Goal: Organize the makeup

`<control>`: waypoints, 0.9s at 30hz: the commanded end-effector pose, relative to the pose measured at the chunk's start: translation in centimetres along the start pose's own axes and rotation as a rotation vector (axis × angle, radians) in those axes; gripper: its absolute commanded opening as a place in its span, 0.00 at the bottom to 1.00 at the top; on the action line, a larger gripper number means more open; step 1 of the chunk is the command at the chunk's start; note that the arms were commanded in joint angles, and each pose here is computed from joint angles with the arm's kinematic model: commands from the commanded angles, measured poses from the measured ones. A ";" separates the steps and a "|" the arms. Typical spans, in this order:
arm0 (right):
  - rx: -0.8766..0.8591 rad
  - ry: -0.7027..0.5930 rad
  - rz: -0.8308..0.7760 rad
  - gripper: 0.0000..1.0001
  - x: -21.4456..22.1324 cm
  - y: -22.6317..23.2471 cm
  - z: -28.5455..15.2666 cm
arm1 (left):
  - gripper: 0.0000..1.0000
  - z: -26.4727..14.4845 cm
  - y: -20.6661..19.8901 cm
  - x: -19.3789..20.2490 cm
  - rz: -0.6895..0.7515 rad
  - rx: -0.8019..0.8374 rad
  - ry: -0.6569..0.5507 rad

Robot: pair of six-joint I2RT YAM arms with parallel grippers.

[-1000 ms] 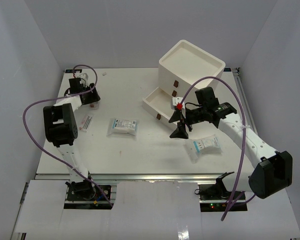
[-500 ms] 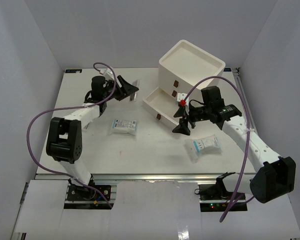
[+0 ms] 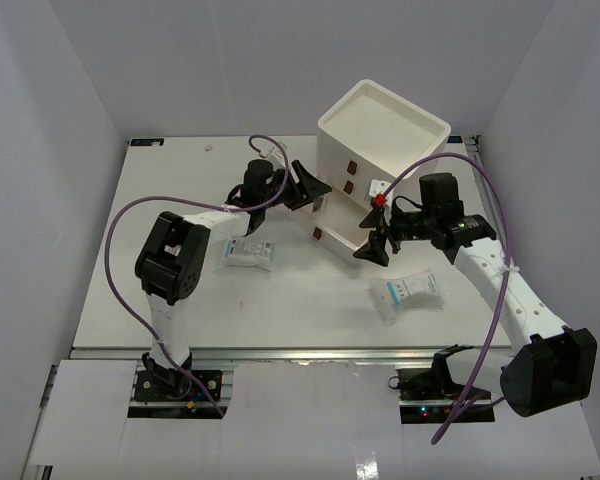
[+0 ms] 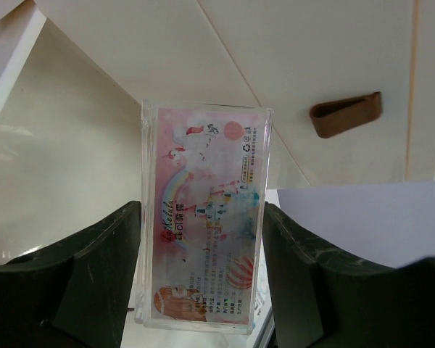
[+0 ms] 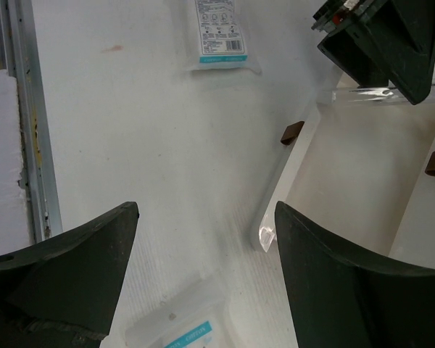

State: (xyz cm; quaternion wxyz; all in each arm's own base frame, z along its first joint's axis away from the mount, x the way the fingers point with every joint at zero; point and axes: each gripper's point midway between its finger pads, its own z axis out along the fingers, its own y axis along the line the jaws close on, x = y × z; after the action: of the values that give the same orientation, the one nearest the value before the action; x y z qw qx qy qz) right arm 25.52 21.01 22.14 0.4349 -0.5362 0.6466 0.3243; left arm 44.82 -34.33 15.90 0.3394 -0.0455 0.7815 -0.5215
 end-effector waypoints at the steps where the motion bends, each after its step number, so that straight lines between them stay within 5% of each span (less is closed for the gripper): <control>1: 0.004 -0.045 -0.027 0.82 -1.2 0.1 -0.4 | 0.53 1.3 -3.1 -3.1 0.023 0.031 -0.107; 7: 0.002 -0.047 -0.022 0.83 -1.1 0.1 -0.3 | 0.74 1.9 -3.9 -3.3 0.040 0.027 -0.137; 17: 0.001 -0.043 -0.015 0.83 -0.8 0.0 -0.2 | 0.89 2.2 -3.8 -2.9 0.038 0.035 -0.134; 27: -0.005 -0.039 -0.012 0.83 -0.5 0.1 0.0 | 0.90 1.7 -4.7 -3.3 0.098 0.044 -0.133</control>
State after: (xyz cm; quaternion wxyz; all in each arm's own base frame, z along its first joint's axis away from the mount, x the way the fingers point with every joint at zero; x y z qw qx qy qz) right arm 25.51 21.12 22.22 0.4385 -0.5340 0.6438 0.3288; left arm 46.94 -36.20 17.01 0.3805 -0.0633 0.7704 -0.5077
